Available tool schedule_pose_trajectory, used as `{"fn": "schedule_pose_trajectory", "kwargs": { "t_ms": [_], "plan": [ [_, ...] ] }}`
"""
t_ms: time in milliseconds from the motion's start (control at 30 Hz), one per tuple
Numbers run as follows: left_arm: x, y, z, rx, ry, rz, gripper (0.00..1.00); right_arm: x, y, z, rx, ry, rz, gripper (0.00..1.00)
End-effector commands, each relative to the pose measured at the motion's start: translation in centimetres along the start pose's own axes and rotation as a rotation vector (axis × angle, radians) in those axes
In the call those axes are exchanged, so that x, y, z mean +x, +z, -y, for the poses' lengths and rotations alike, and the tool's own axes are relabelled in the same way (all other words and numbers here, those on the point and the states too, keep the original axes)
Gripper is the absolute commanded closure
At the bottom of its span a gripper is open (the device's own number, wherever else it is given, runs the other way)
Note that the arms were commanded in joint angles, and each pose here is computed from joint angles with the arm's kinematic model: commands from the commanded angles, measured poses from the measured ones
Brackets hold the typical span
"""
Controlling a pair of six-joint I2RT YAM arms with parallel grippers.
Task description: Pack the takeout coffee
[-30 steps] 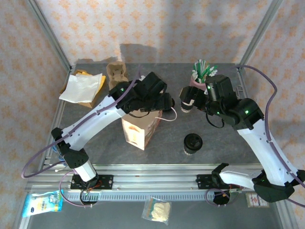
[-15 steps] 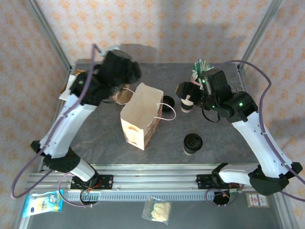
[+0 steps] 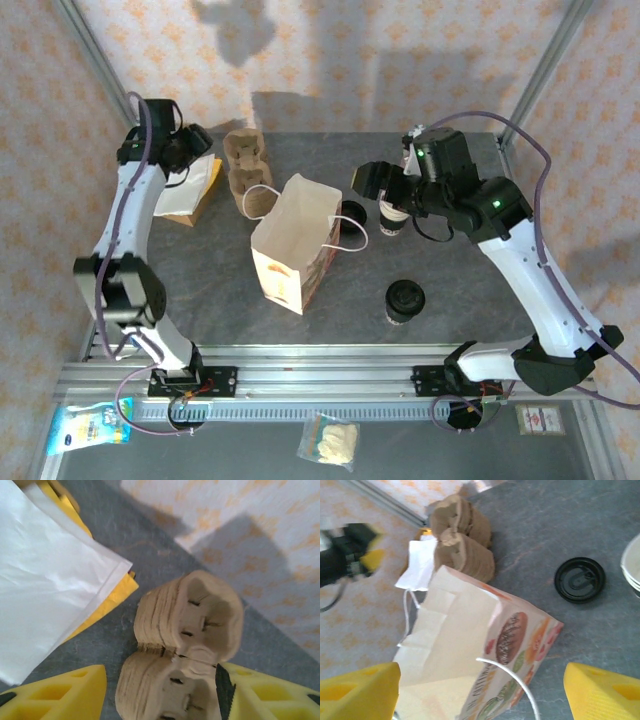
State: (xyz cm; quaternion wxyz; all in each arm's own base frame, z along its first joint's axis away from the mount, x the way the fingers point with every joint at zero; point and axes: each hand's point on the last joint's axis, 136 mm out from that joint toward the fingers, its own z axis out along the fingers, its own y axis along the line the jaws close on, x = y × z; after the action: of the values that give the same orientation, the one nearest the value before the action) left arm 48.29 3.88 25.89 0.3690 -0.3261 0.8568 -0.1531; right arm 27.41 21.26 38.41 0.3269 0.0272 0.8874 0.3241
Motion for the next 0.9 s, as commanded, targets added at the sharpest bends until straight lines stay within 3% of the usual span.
{"fn": "schedule_pose_trajectory", "kwargs": {
  "t_ms": [0, 200, 400, 867],
  "plan": [
    [-1.4, 0.8, 2.8, 0.183, 0.078, 0.008, 0.4, -0.8, 0.0, -2.1, -0.096, -0.041, 0.003, 0.17],
    [-1.5, 5.1, 3.6, 0.366, 0.077, -0.04, 0.44, -0.7, 1.4, -3.3, -0.149, -0.018, -0.033, 0.19],
    [-0.3, 8.4, 2.9, 0.41, 0.078, -0.095, 0.45, -0.6, 2.1, -3.2, -0.145, -0.005, -0.051, 0.2],
    [1.1, 9.4, 2.9, 0.482, 0.062, -0.115, 0.46, -0.3, 2.7, -3.1, -0.147, 0.005, -0.065, 0.2]
  ]
}}
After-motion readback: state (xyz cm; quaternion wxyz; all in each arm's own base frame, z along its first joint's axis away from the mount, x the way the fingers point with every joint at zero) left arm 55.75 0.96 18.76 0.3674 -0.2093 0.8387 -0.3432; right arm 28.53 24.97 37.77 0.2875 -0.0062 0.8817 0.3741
